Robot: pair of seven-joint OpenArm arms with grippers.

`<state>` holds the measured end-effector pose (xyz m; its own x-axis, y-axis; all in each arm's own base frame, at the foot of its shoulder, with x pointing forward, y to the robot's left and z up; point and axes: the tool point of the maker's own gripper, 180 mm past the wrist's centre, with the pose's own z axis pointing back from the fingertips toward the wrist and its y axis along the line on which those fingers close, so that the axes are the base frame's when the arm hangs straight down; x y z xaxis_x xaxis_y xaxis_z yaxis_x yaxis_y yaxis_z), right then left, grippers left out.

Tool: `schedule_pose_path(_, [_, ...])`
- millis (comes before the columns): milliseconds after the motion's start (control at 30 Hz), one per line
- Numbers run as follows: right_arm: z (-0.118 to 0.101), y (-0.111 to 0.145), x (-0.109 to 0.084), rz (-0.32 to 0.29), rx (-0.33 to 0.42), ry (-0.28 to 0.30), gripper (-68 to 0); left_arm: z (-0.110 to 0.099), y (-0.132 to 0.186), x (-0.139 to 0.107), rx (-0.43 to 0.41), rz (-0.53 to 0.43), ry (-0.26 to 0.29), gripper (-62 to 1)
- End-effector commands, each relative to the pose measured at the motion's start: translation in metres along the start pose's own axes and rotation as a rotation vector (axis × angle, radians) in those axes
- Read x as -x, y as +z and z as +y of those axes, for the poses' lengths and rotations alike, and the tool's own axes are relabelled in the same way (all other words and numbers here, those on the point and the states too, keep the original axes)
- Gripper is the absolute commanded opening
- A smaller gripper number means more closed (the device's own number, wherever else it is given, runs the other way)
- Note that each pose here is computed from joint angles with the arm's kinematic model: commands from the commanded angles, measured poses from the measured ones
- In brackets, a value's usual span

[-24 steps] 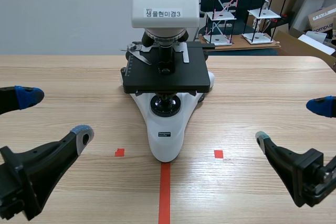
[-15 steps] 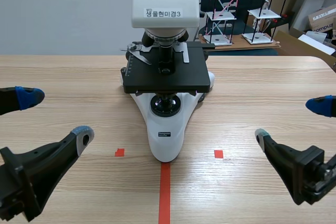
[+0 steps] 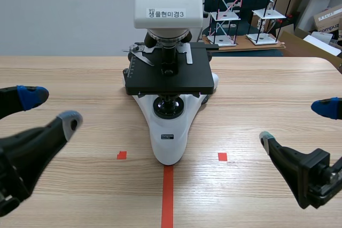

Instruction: Point at the diaphragm

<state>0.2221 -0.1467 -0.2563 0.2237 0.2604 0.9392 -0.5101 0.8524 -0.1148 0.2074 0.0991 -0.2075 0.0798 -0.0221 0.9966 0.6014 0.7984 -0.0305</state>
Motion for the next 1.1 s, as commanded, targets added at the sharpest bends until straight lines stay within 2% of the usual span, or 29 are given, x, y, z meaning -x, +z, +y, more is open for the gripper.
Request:
schedule_pose_path(0, [0.001,0.000,-0.008,-0.027,-0.001,0.003,-1.9,0.001,0.002,-0.001,-0.010,-0.040,0.030,-33.2])
schedule_pose_path(67, [0.001,0.000,-0.008,-0.026,-0.001,0.006,-1.9,0.003,0.002,0.001,-0.014,-0.075,0.049,-43.3])
schedule_pose_path(200, [0.001,0.000,-0.008,-0.025,-0.001,0.006,-1.9,0.008,0.000,0.013,-0.021,-0.123,0.082,-56.9])
schedule_pose_path(600, [0.001,0.000,-0.008,-0.025,-0.001,0.007,-1.9,-0.009,-0.031,0.065,0.073,-0.204,0.058,-56.8])
schedule_pose_path(833, [0.001,0.000,-0.008,-0.025,-0.001,0.007,-1.9,-0.005,-0.056,0.077,0.044,-0.296,0.098,-56.8])
schedule_pose_path(967, [0.001,0.000,-0.008,-0.025,-0.001,0.007,-1.9,-0.009,-0.072,0.086,0.049,-0.313,0.086,-56.8])
schedule_pose_path(1067, [0.001,0.000,-0.008,-0.026,-0.001,0.006,-1.9,-0.008,-0.083,0.088,0.033,-0.342,0.102,-56.8])
